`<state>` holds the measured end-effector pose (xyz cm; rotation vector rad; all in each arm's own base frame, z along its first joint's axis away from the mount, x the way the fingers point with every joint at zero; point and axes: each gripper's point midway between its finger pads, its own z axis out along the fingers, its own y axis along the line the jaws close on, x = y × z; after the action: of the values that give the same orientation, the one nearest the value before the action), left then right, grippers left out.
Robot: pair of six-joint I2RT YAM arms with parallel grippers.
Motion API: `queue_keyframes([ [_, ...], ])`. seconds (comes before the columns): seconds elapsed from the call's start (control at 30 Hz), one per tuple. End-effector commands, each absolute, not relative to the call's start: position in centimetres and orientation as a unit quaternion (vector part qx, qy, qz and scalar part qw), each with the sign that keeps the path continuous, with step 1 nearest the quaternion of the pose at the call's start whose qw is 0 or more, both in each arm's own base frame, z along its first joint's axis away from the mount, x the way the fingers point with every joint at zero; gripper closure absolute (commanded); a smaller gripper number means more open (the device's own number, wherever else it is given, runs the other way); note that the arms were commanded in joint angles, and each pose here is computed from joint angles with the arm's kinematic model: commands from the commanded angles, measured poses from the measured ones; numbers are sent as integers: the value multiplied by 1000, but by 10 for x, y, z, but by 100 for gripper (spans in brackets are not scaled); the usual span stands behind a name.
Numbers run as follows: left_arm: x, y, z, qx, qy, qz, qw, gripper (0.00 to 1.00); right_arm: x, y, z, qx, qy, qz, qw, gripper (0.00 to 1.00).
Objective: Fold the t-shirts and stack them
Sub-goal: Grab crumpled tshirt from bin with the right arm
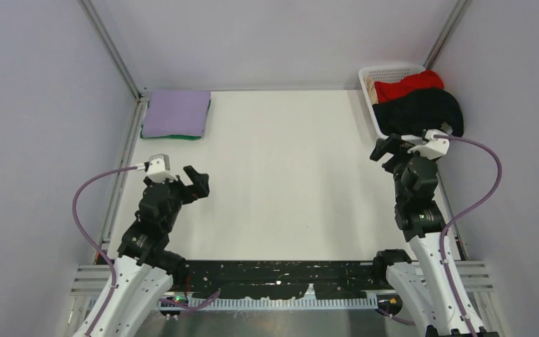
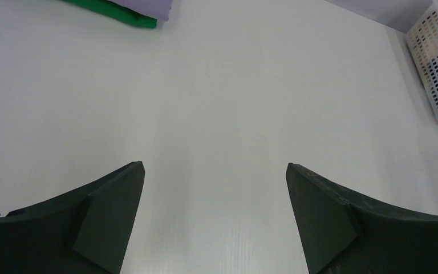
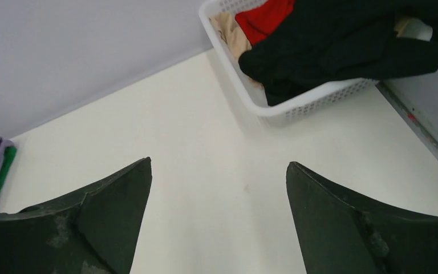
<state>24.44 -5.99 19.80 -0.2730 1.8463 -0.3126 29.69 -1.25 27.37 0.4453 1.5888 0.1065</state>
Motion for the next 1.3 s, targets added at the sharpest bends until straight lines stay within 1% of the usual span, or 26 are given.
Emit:
queue_keyframes([
  [0.0, 246, -58, 221, -130, 771, -143, 606, 0, 296, -24, 266, 226, 722, 20, 653, 5],
  [0.1, 247, -58, 222, -130, 771, -144, 607, 0, 310, -24, 282, 205, 719, 8, 664, 5],
  [0.17, 249, -58, 222, -131, 771, -143, 607, 0, 325, -27, 290, 190, 731, -15, 655, 5],
  [0.23, 251, -58, 222, -132, 769, -139, 609, 0, 344, -40, 295, 205, 743, -52, 635, 5],
  [0.27, 253, -57, 221, -133, 769, -136, 610, 1, 352, -48, 312, 217, 733, -65, 642, 5],
  [0.3, 254, -56, 218, -135, 769, -133, 611, 1, 366, -57, 298, 227, 746, -88, 619, 5],
  [0.33, 256, -56, 216, -136, 769, -132, 611, 1, 373, -70, 296, 240, 748, -103, 610, 5],
  [0.4, 258, -55, 214, -140, 767, -128, 613, 1, 406, -92, 296, 259, 760, -123, 583, 5],
  [0.43, 259, -54, 213, -142, 766, -125, 615, 1, 412, -99, 288, 266, 771, -130, 563, 5],
  [0.47, 260, -53, 212, -144, 764, -123, 616, 1, 429, -117, 285, 284, 774, -141, 548, 5],
  [0.5, 261, -51, 211, -148, 763, -119, 618, 1, 432, -125, 275, 295, 786, -143, 523, 5],
  [0.53, 262, -48, 211, -155, 760, -115, 620, 1, 449, -141, 271, 305, 789, -147, 512, 4],
  [0.57, 262, -46, 210, -159, 759, -111, 622, 1, 448, -155, 261, 315, 798, -158, 489, 4],
  [0.6, 262, -45, 210, -161, 758, -108, 623, 1, 463, -166, 254, 322, 802, -168, 475, 3],
  [0.63, 262, -43, 209, -164, 757, -103, 624, 1, 459, -174, 245, 328, 811, -180, 450, 3],
  [0.67, 263, -42, 209, -165, 757, -100, 625, 1, 468, -182, 237, 331, 813, -193, 439, 3],
  [0.8, 263, -40, 207, -167, 756, -96, 625, 1, 479, -199, 205, 325, 833, -226, 388, 3],
  [0.87, 263, -37, 205, -172, 757, -88, 625, 1, 482, -204, 191, 328, 839, -234, 365, 1],
  [1.03, 262, -35, 202, -177, 756, -83, 625, 1, 483, -208, 158, 328, 852, -245, 327, 5],
  [1.27, 261, -33, 200, -183, 752, -85, 627, 1, 496, -208, 136, 316, 863, -237, 315, 14],
])
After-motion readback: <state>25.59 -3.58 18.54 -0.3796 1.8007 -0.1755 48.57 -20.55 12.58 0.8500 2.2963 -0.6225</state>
